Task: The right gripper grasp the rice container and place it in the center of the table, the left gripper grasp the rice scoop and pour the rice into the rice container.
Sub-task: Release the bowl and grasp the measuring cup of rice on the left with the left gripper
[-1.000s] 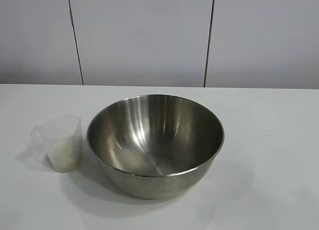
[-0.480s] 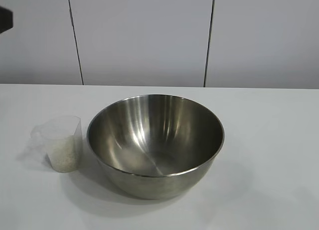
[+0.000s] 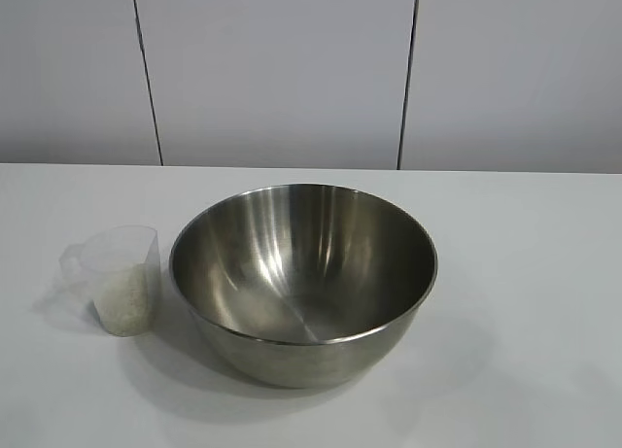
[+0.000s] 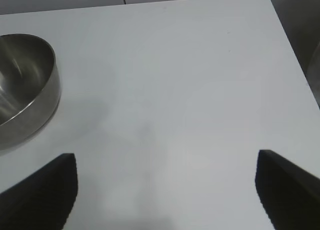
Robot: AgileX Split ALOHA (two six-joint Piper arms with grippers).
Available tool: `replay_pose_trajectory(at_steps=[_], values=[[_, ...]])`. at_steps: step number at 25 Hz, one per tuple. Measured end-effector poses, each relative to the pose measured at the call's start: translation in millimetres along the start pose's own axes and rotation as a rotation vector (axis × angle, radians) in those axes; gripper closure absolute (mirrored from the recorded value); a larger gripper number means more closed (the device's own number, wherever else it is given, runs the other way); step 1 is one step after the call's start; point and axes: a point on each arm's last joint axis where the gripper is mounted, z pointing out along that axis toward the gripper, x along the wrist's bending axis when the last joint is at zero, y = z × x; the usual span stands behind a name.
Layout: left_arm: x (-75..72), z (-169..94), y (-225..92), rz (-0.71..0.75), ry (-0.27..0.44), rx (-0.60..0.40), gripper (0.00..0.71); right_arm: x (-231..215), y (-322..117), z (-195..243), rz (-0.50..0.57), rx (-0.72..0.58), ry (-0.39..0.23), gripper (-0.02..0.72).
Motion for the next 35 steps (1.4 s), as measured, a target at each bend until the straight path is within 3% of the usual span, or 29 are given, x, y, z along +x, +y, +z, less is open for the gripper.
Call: replay_pose_trajectory(at_steps=[3, 11, 19, 27, 35], values=[[-7.3, 10, -13, 0.042, -0.047, 0.081, 0.137, 0, 0, 0, 0.000, 0.000, 0.000, 0.042], [-16.5, 48, -28, 0.058, -0.045, 0.171, 0.139, 0, 0, 0, 0.000, 0.000, 0.000, 0.042], [-0.1, 74, -34, 0.034, -0.014, 0.173, 0.166, 0, 0, 0, 0.000, 0.000, 0.000, 0.042], [4.9, 96, -44, 0.028, -0.130, 0.175, 0.172, 0, 0, 0, 0.000, -0.002, 0.000, 0.042], [11.8, 114, -35, 0.022, -0.108, 0.117, 0.174, 0, 0, 0, 0.000, -0.002, 0.000, 0.042]])
